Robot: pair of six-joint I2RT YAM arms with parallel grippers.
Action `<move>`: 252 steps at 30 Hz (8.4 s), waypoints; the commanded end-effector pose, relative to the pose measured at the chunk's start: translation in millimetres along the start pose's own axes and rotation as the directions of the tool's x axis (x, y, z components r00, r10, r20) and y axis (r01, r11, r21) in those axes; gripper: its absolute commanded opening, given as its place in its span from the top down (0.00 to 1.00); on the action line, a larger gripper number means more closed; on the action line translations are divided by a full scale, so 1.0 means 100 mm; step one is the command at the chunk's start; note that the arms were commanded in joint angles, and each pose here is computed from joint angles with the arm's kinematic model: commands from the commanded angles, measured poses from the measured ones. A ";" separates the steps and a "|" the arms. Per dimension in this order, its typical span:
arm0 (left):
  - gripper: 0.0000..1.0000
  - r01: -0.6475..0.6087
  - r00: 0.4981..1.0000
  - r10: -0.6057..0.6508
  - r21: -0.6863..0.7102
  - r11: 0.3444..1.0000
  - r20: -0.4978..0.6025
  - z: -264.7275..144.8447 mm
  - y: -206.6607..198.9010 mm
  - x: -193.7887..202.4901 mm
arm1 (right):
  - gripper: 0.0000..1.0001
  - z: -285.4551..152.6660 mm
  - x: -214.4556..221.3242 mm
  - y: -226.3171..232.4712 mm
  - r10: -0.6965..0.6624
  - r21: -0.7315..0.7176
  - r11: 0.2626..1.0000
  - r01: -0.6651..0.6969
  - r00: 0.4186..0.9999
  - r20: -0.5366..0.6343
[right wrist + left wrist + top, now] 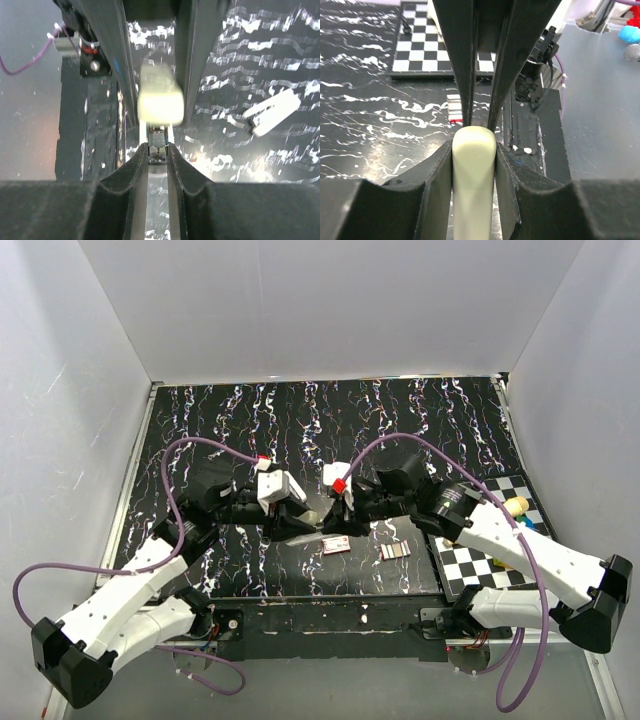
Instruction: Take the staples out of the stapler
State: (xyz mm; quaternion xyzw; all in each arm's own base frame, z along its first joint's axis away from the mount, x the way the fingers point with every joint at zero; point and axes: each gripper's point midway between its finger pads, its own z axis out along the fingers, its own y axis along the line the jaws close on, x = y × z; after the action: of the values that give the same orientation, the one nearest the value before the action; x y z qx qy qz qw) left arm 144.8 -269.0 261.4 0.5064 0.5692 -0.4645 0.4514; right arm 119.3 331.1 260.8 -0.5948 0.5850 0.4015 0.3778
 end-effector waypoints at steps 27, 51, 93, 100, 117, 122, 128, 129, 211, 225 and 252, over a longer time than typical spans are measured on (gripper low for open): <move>1.00 -0.141 0.984 0.158 -0.181 0.973 0.083 -0.07 0.35 -0.45 | 0.80 -0.30 0.27 0.15 0.121 0.077 0.990 -0.115 0.989 -0.089; 1.00 0.073 0.997 -0.058 -0.402 0.913 0.049 0.02 0.96 -0.33 | 0.99 -0.58 -0.22 -1.38 0.131 0.713 0.663 -0.226 0.974 0.186; 1.00 0.308 0.951 -0.222 -0.586 0.749 0.217 0.33 1.86 -0.23 | 0.99 0.45 0.88 -1.49 0.286 0.499 0.762 -0.413 0.906 0.313; 1.00 0.339 0.939 -0.218 -0.603 0.722 0.266 0.37 2.01 -0.30 | 0.99 0.60 0.94 -1.45 0.329 0.441 0.778 -0.447 0.888 0.321; 1.00 0.415 0.906 -0.257 -0.588 0.694 0.336 0.58 2.32 -0.32 | 0.99 0.73 1.05 -1.45 0.378 0.383 0.774 -0.504 0.854 0.358; 1.00 0.431 0.901 -0.273 -0.610 0.665 0.338 0.59 2.39 -0.17 | 0.99 0.71 1.01 -1.45 0.380 0.358 0.778 -0.517 0.840 0.388; 1.00 0.436 0.899 -0.279 -0.626 0.646 0.338 0.63 2.48 -0.07 | 0.99 0.71 0.95 -1.39 0.407 0.286 0.789 -0.544 0.811 0.420; 1.00 0.437 0.899 -0.282 -0.626 0.647 0.336 0.65 2.50 -0.05 | 0.99 0.71 0.94 -1.39 0.409 0.279 0.790 -0.546 0.808 0.425; 1.00 0.329 0.921 -0.121 -0.573 0.750 0.370 -0.30 1.26 -1.04 | 0.99 0.36 -0.36 -0.08 0.361 0.008 0.924 -0.381 0.881 0.306; 1.00 0.344 0.924 -0.144 -0.610 0.714 0.354 -0.37 1.29 -0.99 | 0.99 0.62 -0.33 -0.39 0.355 0.103 0.908 -0.407 0.876 0.327; 1.00 0.352 0.925 -0.179 -0.581 0.734 0.335 -0.41 1.10 -0.97 | 0.99 0.04 -0.23 -1.02 0.154 0.537 0.792 -0.291 0.946 0.286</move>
State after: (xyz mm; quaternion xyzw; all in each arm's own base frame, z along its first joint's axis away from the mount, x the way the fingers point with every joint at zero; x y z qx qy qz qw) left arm 272.2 -242.2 330.3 0.1670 0.7205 -0.3543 0.5723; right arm 211.2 364.3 232.3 -0.3269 0.7258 0.3413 0.5000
